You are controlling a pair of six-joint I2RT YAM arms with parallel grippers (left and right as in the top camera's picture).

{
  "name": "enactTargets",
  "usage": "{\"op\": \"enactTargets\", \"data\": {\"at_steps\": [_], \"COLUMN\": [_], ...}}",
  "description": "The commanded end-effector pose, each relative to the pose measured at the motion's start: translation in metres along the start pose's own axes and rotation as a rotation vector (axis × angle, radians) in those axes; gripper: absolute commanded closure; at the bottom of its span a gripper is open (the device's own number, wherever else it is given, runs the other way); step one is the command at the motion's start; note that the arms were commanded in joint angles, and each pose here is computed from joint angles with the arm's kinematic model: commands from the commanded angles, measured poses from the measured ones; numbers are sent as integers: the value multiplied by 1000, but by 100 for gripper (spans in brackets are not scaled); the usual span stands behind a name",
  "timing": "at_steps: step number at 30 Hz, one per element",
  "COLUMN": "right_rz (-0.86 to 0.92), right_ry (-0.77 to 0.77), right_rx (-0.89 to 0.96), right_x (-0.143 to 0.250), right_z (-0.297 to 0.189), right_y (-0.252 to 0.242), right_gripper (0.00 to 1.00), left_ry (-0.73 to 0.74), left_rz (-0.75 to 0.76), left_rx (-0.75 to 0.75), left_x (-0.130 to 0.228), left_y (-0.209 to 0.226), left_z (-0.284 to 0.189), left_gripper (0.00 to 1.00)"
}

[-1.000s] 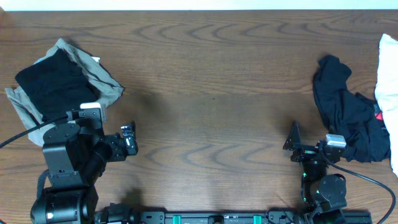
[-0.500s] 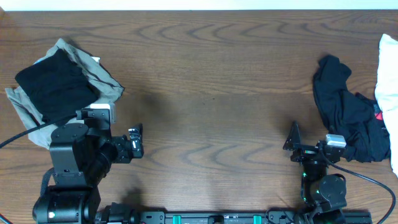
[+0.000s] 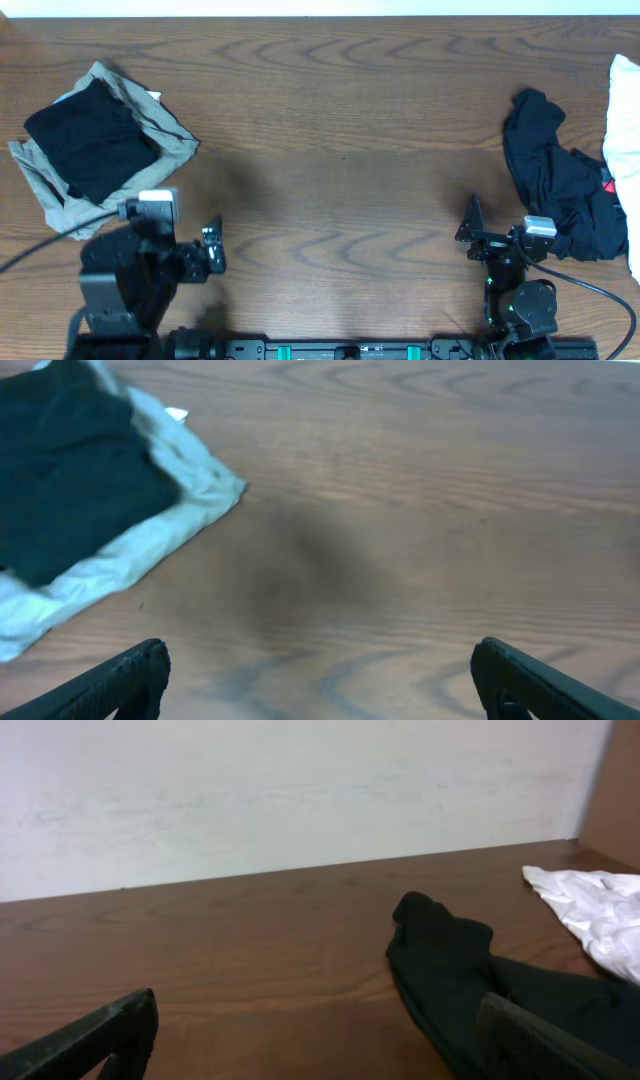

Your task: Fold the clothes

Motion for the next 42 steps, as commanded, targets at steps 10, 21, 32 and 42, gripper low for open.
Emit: {"op": "enactTargets", "data": {"at_steps": [10, 21, 32, 42], "right_rz": [-15, -15, -15, -15], "right_ry": [1, 1, 1, 1], "right_rx": [1, 1, 1, 1], "right_x": [2, 2, 2, 2], "right_z": [0, 0, 0, 0], "right_y": [-1, -1, -1, -1], "right_gripper": [1, 1, 1, 1], "left_ry": [-217, -532, -492, -492], "left_rz": [46, 56, 66, 66], "left_rx": [-58, -96, -109, -110], "left_x": [63, 73, 90, 90], "left_y": [5, 9, 11, 11], "left_z": [56, 92, 110, 110], "left_gripper": [2, 2, 2, 2]}}
Point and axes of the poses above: each gripper's point midway between its finger pads, its own z axis out along the fingers, its own y axis along the line the jaws close on, x = y × z, the point moved 8 cm from there along -z, back along the fingers, and after that the axes turned 6 degrees about z, right-handed, at the moved point
